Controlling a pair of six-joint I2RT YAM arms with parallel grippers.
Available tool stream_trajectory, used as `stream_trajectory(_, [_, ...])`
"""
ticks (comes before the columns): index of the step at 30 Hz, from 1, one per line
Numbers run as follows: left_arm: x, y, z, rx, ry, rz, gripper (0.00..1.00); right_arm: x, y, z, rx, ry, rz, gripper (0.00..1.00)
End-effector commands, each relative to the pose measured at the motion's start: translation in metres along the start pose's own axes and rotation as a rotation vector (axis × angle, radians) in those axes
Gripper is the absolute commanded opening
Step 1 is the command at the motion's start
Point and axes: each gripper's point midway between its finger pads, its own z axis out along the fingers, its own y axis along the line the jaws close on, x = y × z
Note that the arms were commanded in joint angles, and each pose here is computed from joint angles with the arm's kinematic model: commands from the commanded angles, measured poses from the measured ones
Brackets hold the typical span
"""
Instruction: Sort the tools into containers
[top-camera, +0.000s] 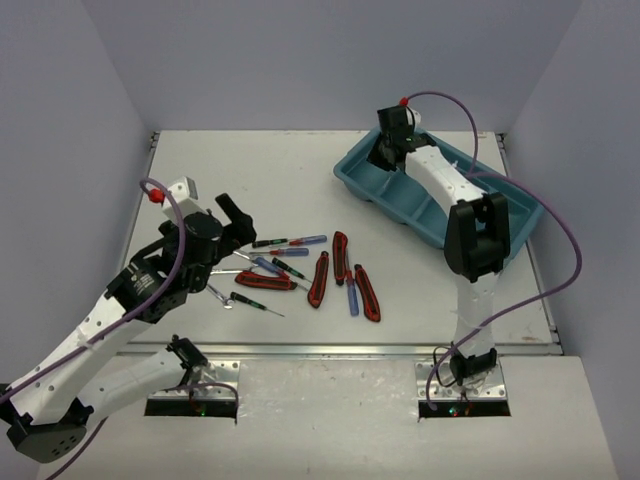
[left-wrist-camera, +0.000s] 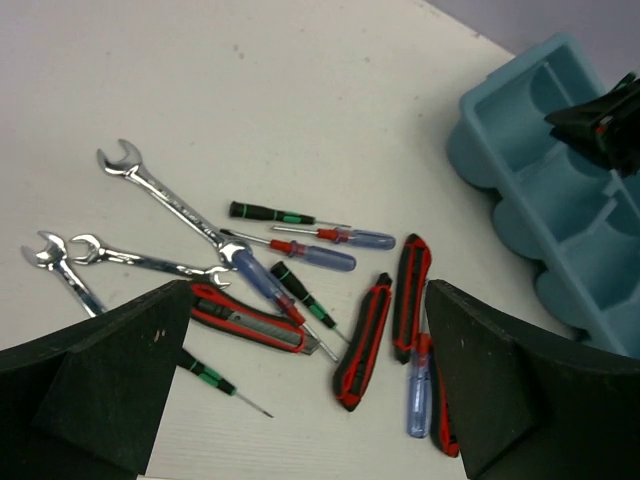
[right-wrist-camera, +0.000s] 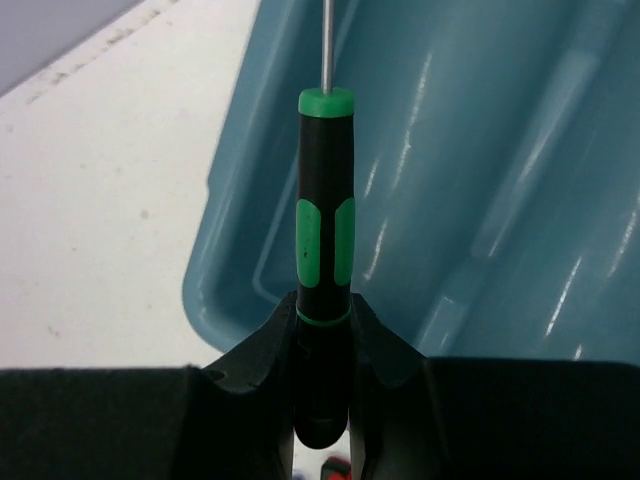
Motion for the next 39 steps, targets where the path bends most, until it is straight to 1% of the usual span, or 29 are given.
stream_trajectory(1, [0.028,0.022,0.004,-0.059,0.075,0.109,1.00,-0.025,-0.010,0.015,0.111,-0.033,0.048,0.02])
stream_trajectory(3, [0.033,0.025,0.007,-0.074,0.088,0.122,1.00,-0.026,-0.011,0.022,0.126,-0.031,0.054,0.08])
stream_trajectory(4, [0.035,0.025,0.008,-0.077,0.091,0.124,1.00,-0.027,-0.010,0.022,0.124,-0.034,0.057,0.09])
stream_trajectory(6, [0.038,0.025,0.010,-0.079,0.097,0.127,1.00,-0.027,-0.010,0.022,0.123,-0.035,0.064,0.17])
stream_trajectory(8, [0.040,0.025,0.013,-0.085,0.094,0.127,1.00,-0.031,-0.009,0.020,0.118,-0.040,0.064,0.32])
stream_trajectory(9, [0.040,0.025,0.014,-0.087,0.091,0.122,1.00,-0.033,-0.009,0.018,0.116,-0.043,0.064,0.35])
stream_trajectory(10, [0.041,0.026,0.014,-0.091,0.090,0.121,1.00,-0.032,-0.010,0.018,0.119,-0.041,0.063,0.40])
stream_trajectory(11, [0.043,0.026,0.017,-0.098,0.091,0.122,1.00,-0.032,-0.012,0.017,0.115,-0.036,0.065,0.54])
stream_trajectory(12, [0.045,0.027,0.019,-0.104,0.093,0.124,1.00,-0.032,-0.010,0.016,0.097,-0.023,0.061,0.64])
stream_trajectory(15, [0.052,0.027,0.028,-0.128,0.090,0.118,1.00,-0.039,-0.003,0.011,0.057,-0.019,0.026,0.71])
stream_trajectory(17, [0.063,0.025,0.038,-0.140,0.117,0.130,1.00,-0.052,0.001,-0.003,0.043,-0.053,-0.007,0.72])
stream_trajectory(21, [0.076,0.013,0.063,-0.161,0.159,0.071,1.00,-0.078,0.005,-0.051,0.020,-0.130,-0.072,0.73])
stream_trajectory(23, [0.081,0.016,0.082,-0.213,0.197,0.029,1.00,-0.080,0.008,-0.088,-0.040,-0.164,-0.140,0.78])
stream_trajectory(24, [0.090,0.018,0.094,-0.254,0.233,0.000,1.00,-0.076,0.008,-0.101,-0.067,-0.160,-0.164,0.83])
stream_trajectory(26, [0.094,0.020,0.108,-0.343,0.281,-0.071,1.00,-0.055,-0.004,-0.132,-0.106,-0.150,-0.223,0.97])
stream_trajectory(27, [0.097,0.018,0.116,-0.384,0.303,-0.089,1.00,-0.033,-0.017,-0.131,-0.105,-0.117,-0.246,0.99])
stream_trajectory(28, [0.102,0.014,0.124,-0.417,0.323,-0.103,0.99,-0.015,-0.030,-0.135,-0.107,-0.100,-0.256,0.99])
stream_trajectory(30, [0.114,0.005,0.143,-0.463,0.360,-0.121,0.96,0.000,-0.046,-0.157,-0.129,-0.126,-0.257,0.99])
stream_trajectory(32, [0.120,0.007,0.157,-0.532,0.364,-0.116,0.90,0.044,-0.071,-0.155,-0.134,-0.057,-0.272,0.99])
stream_trajectory(35, [0.127,0.013,0.174,-0.656,0.363,-0.169,0.84,0.078,-0.084,-0.163,-0.194,-0.016,-0.287,0.99])
stream_trajectory(37, [0.133,0.012,0.187,-0.693,0.366,-0.178,0.81,0.091,-0.088,-0.166,-0.228,-0.004,-0.305,0.99])
stream_trajectory(39, [0.141,0.013,0.198,-0.718,0.370,-0.187,0.79,0.092,-0.089,-0.164,-0.225,-0.002,-0.312,0.99])
